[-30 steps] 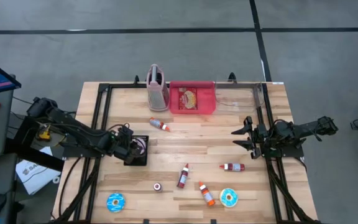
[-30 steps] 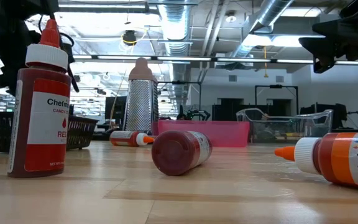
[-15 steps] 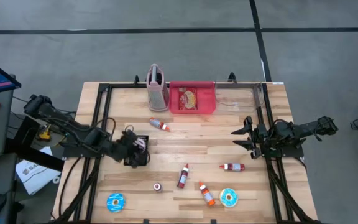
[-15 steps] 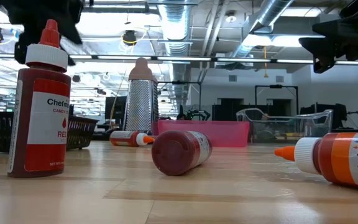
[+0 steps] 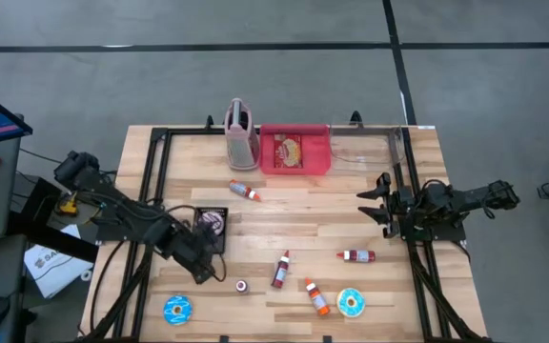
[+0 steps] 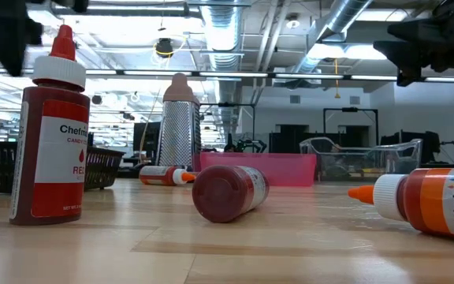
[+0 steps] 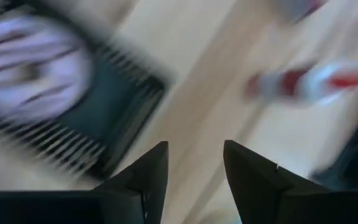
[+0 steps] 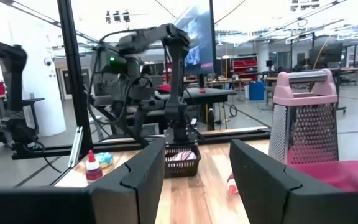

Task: Pick & Place Food Item
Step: Put the blue donut into the black bin

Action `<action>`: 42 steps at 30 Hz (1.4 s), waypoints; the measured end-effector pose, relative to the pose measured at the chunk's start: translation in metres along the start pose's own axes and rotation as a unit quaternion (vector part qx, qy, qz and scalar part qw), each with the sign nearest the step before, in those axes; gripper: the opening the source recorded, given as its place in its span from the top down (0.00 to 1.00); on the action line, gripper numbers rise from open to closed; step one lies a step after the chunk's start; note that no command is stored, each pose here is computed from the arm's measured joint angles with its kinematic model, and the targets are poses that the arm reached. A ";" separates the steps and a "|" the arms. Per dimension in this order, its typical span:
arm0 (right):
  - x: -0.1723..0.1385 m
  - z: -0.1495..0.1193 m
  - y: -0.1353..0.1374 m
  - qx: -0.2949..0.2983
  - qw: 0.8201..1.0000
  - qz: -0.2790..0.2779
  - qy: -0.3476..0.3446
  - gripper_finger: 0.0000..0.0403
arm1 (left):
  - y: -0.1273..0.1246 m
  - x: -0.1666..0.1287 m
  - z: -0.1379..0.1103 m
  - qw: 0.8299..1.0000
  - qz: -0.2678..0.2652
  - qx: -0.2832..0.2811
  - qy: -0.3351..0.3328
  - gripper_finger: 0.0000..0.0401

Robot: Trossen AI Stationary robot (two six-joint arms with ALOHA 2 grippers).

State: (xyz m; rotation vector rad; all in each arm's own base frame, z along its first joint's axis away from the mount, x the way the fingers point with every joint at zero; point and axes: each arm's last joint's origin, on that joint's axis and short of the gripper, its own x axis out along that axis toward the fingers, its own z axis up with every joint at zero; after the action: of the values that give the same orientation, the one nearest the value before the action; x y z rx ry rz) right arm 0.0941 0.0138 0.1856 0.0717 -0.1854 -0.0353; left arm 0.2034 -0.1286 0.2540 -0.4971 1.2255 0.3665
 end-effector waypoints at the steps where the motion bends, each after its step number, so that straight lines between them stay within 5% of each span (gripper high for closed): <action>1: 0.000 0.000 0.000 0.000 1.000 0.000 0.000 0.57 | 0.001 -0.006 0.000 0.999 0.034 0.011 0.027 0.63; 4: 0.000 0.000 0.000 0.000 1.000 0.000 -0.001 0.57 | 0.001 -0.018 -0.002 0.991 0.095 0.023 0.097 0.62; 12: 0.000 0.001 0.000 0.012 1.000 0.001 -0.003 0.57 | -0.025 -0.006 -0.016 0.966 0.060 0.027 0.248 0.53; 18: 0.000 0.000 0.002 0.016 1.000 0.014 0.000 0.57 | -0.050 0.008 -0.040 0.949 0.075 0.058 0.302 0.50; 34: -0.001 0.003 0.003 0.020 1.000 0.015 -0.013 0.57 | -0.095 0.029 -0.110 0.948 0.152 0.125 0.251 0.54; 42: -0.001 0.003 0.003 0.025 0.999 0.019 -0.013 0.57 | -0.099 0.028 -0.108 0.968 0.130 0.111 0.181 0.38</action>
State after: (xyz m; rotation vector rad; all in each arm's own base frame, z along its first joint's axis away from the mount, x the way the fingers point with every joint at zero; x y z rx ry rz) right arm 0.0930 0.0171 0.1884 0.1176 -0.2137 0.0071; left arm 0.1770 -0.2703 0.2162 -0.2123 1.6739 0.3640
